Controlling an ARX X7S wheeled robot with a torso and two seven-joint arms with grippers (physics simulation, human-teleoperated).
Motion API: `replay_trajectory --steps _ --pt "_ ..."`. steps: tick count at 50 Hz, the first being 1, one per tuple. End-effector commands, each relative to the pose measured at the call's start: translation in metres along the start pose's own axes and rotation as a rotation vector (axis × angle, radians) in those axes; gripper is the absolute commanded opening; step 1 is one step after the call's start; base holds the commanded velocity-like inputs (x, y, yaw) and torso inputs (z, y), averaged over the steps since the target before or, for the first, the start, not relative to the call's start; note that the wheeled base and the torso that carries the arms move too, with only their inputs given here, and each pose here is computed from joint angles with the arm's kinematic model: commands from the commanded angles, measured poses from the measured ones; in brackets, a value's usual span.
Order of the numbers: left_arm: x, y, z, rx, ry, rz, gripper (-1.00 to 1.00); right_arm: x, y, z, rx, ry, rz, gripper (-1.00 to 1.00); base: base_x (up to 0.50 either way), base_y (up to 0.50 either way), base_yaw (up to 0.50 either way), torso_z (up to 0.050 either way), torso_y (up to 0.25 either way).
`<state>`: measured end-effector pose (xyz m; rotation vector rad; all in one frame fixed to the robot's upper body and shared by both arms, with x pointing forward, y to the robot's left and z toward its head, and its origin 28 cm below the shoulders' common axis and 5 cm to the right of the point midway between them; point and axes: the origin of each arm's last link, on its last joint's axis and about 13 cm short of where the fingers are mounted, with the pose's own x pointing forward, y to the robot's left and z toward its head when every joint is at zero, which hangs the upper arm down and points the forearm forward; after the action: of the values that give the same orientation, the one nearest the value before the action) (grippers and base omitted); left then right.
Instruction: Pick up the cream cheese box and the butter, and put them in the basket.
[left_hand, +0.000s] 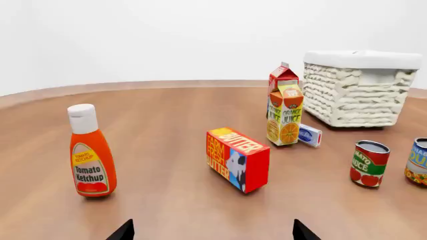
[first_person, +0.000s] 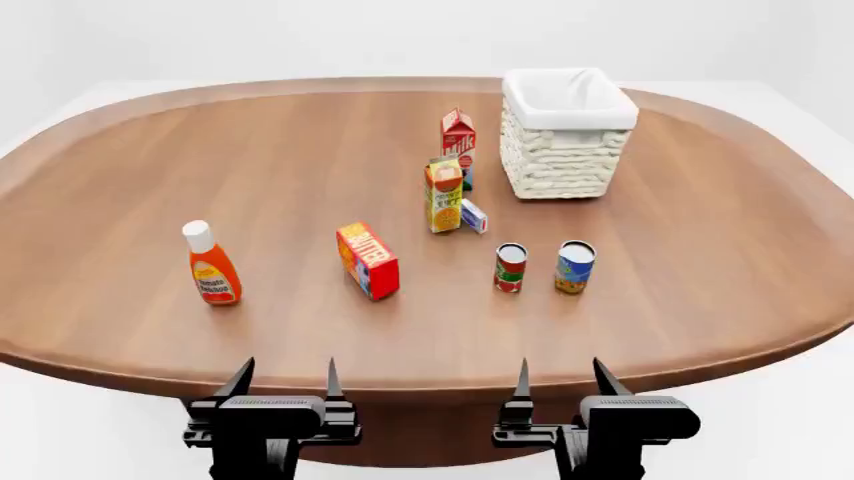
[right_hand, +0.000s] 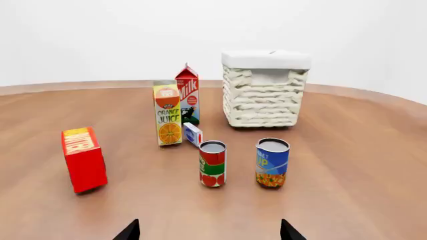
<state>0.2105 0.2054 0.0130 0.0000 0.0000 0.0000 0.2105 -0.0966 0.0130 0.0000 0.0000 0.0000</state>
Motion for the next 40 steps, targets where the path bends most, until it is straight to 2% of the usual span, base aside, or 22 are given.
replay_trajectory --steps 1,40 --pt "0.0000 0.0000 0.0002 0.001 -0.004 0.001 1.00 -0.0004 0.0007 -0.0002 -0.019 0.004 0.001 1.00 0.00 0.00 0.00 0.000 0.000" --pt "0.0004 -0.0003 0.0032 0.025 -0.014 0.004 1.00 -0.0018 0.0013 0.0006 -0.025 0.007 -0.004 1.00 0.00 0.00 0.00 0.000 0.000"
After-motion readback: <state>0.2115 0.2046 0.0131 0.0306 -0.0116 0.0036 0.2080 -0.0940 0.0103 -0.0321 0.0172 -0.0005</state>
